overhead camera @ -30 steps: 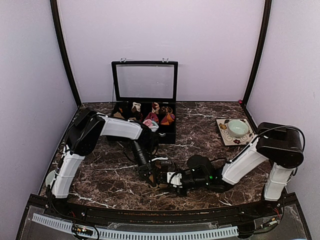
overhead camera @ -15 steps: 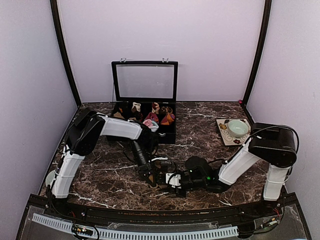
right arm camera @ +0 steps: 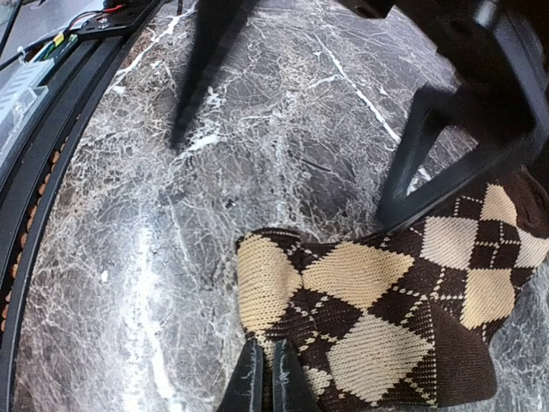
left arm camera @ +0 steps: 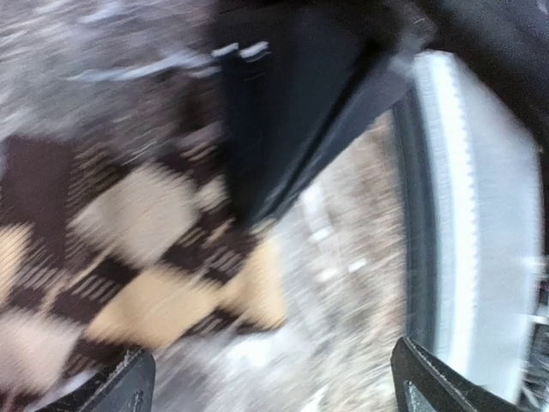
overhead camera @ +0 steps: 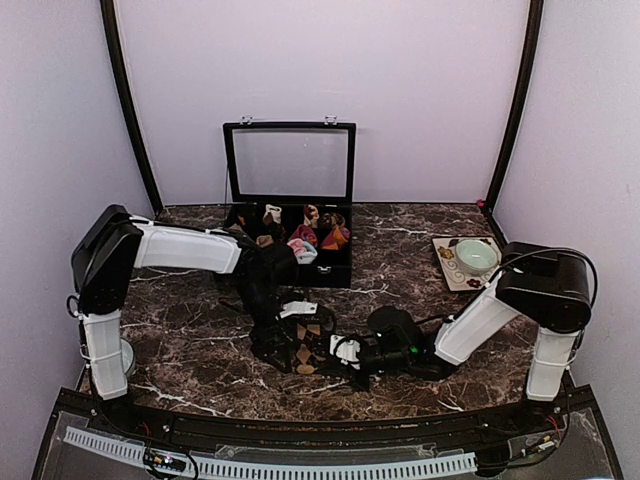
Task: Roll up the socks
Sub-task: Roll the sock at the center of the board.
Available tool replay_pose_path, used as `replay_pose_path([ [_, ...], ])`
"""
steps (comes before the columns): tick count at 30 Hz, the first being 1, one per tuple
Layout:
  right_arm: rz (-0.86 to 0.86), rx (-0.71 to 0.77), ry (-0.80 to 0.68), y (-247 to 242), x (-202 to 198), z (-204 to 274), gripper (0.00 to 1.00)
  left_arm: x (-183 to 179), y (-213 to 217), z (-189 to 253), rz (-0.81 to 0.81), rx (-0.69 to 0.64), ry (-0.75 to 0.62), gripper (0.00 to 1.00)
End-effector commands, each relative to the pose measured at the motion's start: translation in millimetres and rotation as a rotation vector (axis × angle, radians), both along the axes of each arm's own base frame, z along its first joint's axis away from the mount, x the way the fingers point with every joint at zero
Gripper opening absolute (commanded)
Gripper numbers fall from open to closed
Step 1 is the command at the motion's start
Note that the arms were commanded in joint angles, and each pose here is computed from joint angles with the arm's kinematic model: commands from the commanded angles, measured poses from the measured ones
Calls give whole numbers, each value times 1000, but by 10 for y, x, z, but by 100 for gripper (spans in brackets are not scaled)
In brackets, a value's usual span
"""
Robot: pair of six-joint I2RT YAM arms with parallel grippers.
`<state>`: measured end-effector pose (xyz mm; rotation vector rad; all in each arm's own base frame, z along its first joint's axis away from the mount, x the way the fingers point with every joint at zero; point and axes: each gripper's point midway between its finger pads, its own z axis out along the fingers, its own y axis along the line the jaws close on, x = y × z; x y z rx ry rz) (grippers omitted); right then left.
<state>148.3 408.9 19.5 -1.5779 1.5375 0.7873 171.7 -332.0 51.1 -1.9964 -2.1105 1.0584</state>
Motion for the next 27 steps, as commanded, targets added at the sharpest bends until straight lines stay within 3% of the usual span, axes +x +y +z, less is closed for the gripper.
replay_pose_path([
  [1, -67, -219, 227, -423, -205, -576, 0, 637, 148, 140, 147, 11, -404, 99],
  [5, -100, -201, 342, -407, -266, -551, 0, 974, 315, 670, 248, -54, -715, 99],
  [9, -135, -223, 464, -385, -298, -601, 0, 1348, 570, 838, 441, 27, -828, 99],
  [12, -161, -232, 563, -356, -295, -622, 0, 1027, 559, 688, 270, 47, -632, 76],
  [14, -205, -236, 652, -363, -270, -653, 0, 958, 518, 665, 250, 17, -610, 76],
  [17, -258, -246, 786, -399, -247, -700, 0, 782, 447, 637, 165, -34, -649, 97],
  [18, -269, -258, 836, -422, -263, -729, 0, 668, 445, 590, 121, -48, -656, 98],
  [23, -357, -298, 984, -537, -243, -845, 0, 99, 354, 411, -128, -80, -644, 91],
  [27, -453, -306, 1082, -670, -170, -933, 0, -108, 200, 309, -246, -97, -622, 85],
])
